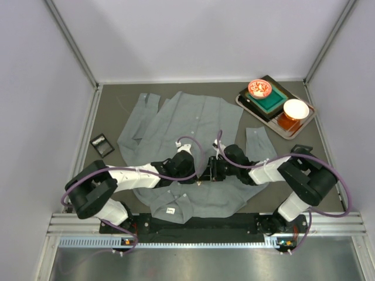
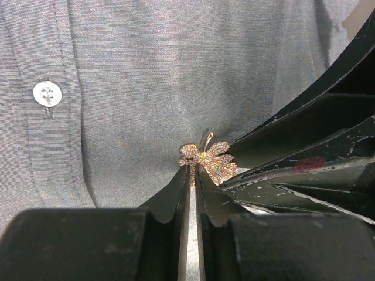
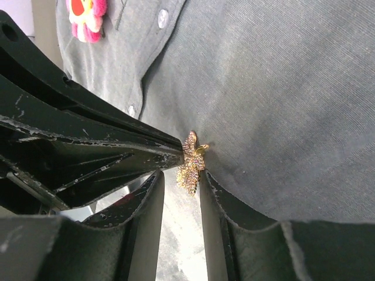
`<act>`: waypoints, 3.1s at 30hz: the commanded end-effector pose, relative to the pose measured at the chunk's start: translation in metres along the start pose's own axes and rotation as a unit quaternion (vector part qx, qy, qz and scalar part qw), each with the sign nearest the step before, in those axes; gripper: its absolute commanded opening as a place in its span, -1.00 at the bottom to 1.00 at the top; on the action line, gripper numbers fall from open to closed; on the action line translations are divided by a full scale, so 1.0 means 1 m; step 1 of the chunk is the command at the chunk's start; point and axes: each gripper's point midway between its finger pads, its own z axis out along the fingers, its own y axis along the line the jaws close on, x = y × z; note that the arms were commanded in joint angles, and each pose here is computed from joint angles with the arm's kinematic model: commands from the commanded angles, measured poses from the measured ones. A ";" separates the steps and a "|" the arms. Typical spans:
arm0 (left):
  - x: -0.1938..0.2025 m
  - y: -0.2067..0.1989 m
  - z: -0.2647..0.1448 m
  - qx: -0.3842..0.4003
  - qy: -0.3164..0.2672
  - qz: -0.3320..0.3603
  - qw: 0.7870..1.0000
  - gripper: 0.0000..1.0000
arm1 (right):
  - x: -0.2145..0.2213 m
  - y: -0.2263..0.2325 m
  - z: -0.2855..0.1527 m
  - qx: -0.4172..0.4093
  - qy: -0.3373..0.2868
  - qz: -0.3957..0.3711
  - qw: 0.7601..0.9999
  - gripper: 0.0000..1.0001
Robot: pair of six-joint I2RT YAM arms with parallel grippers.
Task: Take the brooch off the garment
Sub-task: Remove the brooch from the clothes.
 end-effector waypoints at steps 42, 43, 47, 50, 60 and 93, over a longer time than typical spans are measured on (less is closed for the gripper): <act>0.006 -0.035 -0.030 0.127 -0.046 0.000 0.991 0.48 | -0.016 0.045 0.003 -0.110 -0.028 0.101 0.988 -0.38; 0.005 -0.036 -0.030 0.130 -0.047 0.005 0.990 0.51 | -0.015 0.044 0.003 -0.109 -0.027 0.103 0.988 -0.38; 0.009 -0.040 -0.031 0.125 -0.035 0.015 0.991 0.54 | -0.012 0.043 0.004 -0.104 -0.026 0.109 0.988 -0.38; 0.019 -0.044 -0.035 0.125 -0.023 0.033 0.991 0.54 | -0.012 0.042 0.003 -0.105 -0.029 0.108 0.988 -0.38; 0.020 -0.068 -0.047 0.164 -0.016 0.078 0.983 0.10 | -0.017 0.032 0.008 -0.078 -0.027 0.083 0.993 -0.22; -0.022 -0.059 -0.038 -0.012 -0.093 0.166 0.982 -0.09 | -0.081 -0.064 -0.183 0.375 -0.179 -0.025 0.909 -0.13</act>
